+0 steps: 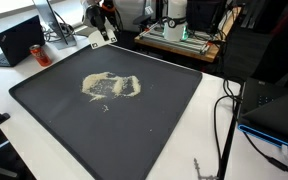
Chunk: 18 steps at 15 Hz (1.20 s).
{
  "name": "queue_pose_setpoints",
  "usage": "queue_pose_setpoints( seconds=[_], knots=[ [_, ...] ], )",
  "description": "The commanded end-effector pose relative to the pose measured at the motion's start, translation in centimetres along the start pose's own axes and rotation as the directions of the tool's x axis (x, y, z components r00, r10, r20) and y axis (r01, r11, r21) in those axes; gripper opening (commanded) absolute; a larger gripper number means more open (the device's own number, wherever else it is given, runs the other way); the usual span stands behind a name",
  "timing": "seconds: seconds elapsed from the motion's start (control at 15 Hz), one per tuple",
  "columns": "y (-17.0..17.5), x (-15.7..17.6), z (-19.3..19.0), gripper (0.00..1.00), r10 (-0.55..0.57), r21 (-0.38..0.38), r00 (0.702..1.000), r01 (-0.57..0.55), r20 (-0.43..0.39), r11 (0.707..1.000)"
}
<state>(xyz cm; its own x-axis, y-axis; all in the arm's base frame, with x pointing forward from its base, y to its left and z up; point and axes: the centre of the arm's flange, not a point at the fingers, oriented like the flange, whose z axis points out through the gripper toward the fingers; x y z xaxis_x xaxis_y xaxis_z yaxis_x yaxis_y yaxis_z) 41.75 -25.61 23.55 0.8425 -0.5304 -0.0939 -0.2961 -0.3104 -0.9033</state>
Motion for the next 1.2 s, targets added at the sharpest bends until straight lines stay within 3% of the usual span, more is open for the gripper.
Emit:
queue_pose_setpoints(
  seconds=[0.0,0.33,0.67,1.13],
  knots=[
    [3.0,-1.9,-0.8,0.01,0.003,0.064,0.997,0.002,-0.073,0.998],
    [5.1,-3.6,-1.1,0.01,0.033,0.076,0.993,-0.024,-0.115,0.997],
    [6.5,-4.2,-1.1,0.01,0.081,0.042,0.986,-0.075,-0.149,0.996],
    [3.8,-3.5,0.2,0.01,0.003,-0.177,0.994,-0.023,-0.113,0.984]
  ],
)
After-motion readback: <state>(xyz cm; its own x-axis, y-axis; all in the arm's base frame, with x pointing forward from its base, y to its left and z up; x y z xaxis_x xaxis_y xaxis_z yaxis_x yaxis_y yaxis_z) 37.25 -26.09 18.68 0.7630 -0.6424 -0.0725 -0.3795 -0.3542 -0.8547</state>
